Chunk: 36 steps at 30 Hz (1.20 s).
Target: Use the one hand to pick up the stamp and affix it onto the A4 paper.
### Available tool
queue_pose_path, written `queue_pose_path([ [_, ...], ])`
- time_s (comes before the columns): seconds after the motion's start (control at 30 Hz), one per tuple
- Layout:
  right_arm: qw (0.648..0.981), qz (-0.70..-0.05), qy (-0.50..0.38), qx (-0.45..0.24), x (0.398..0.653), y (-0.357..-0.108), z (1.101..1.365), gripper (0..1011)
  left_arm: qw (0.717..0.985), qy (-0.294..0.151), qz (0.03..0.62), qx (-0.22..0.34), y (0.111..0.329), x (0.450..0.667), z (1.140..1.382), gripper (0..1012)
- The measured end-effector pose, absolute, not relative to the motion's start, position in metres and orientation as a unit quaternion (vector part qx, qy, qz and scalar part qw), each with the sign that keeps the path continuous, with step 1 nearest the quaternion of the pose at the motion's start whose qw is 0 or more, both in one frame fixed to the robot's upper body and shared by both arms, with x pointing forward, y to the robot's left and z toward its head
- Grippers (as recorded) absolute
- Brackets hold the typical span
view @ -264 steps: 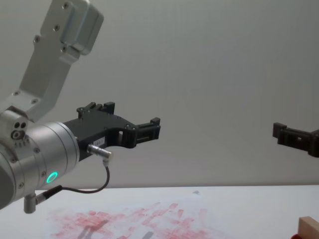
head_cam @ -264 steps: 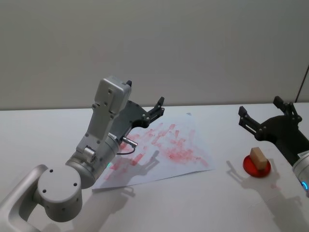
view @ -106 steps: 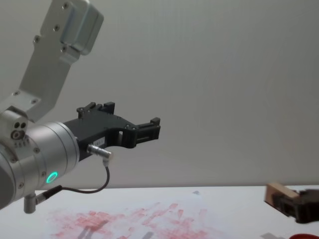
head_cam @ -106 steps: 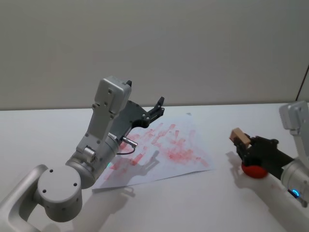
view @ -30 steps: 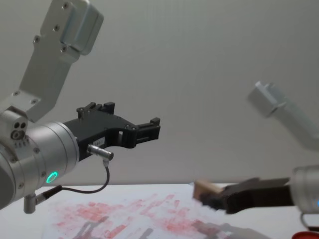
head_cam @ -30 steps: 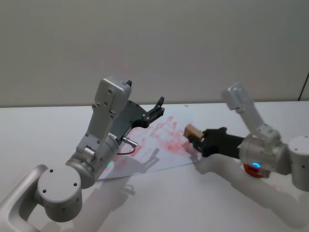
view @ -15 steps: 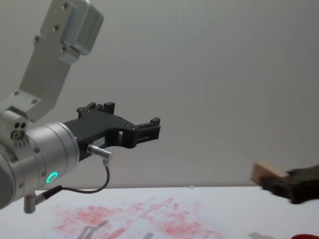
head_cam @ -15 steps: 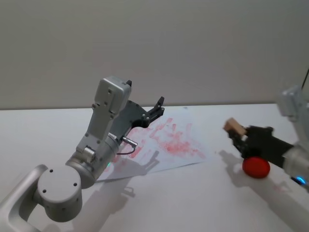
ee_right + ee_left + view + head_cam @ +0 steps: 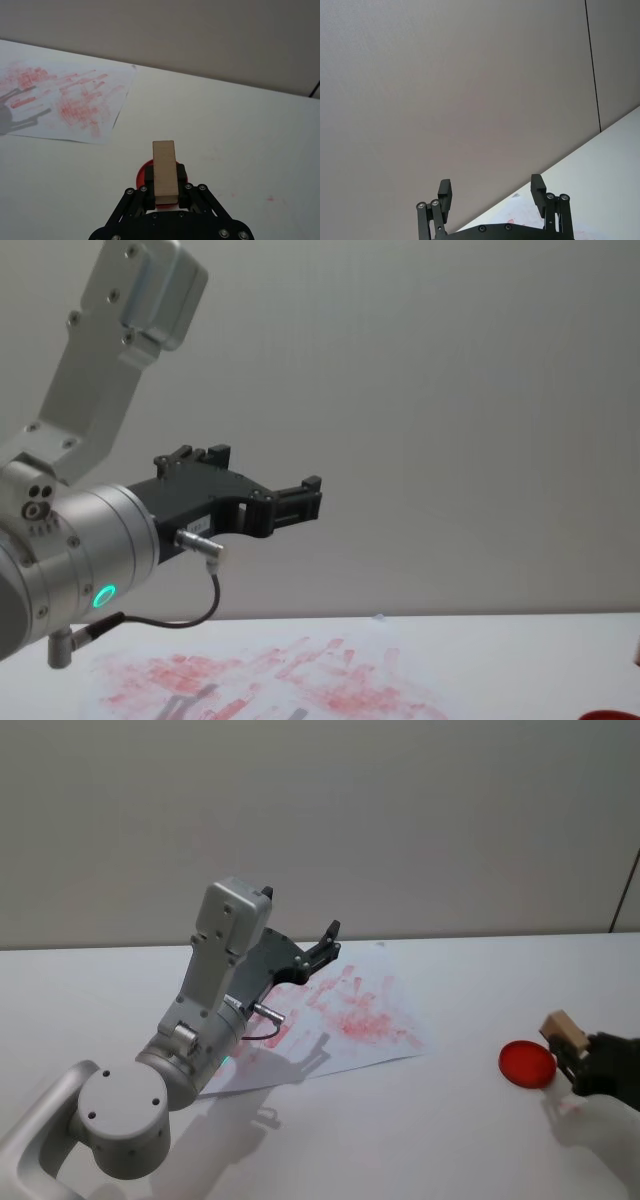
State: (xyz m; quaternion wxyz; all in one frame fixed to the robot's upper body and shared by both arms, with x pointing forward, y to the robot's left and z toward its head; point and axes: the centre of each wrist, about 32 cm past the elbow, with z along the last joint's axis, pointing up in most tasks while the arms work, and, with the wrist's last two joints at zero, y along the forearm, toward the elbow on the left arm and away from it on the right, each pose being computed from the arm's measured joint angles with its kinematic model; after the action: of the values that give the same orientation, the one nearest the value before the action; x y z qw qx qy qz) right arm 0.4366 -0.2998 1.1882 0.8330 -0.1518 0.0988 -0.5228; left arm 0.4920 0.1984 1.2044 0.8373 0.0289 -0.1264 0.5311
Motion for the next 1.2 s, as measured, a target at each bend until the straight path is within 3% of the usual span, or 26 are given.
queue_pose_path([
  [0.3,0.821,-0.53,0.144,-0.158,0.435,-0.31,1.185,217,0.837,-0.126,0.531,0.029,0.198,0.492,1.204,1001],
  [1.2,0.841,-0.481,0.157,-0.19,0.488,-0.306,1.19,217,0.837,-0.126,0.531,0.029,0.198,0.492,1.204,1001],
])
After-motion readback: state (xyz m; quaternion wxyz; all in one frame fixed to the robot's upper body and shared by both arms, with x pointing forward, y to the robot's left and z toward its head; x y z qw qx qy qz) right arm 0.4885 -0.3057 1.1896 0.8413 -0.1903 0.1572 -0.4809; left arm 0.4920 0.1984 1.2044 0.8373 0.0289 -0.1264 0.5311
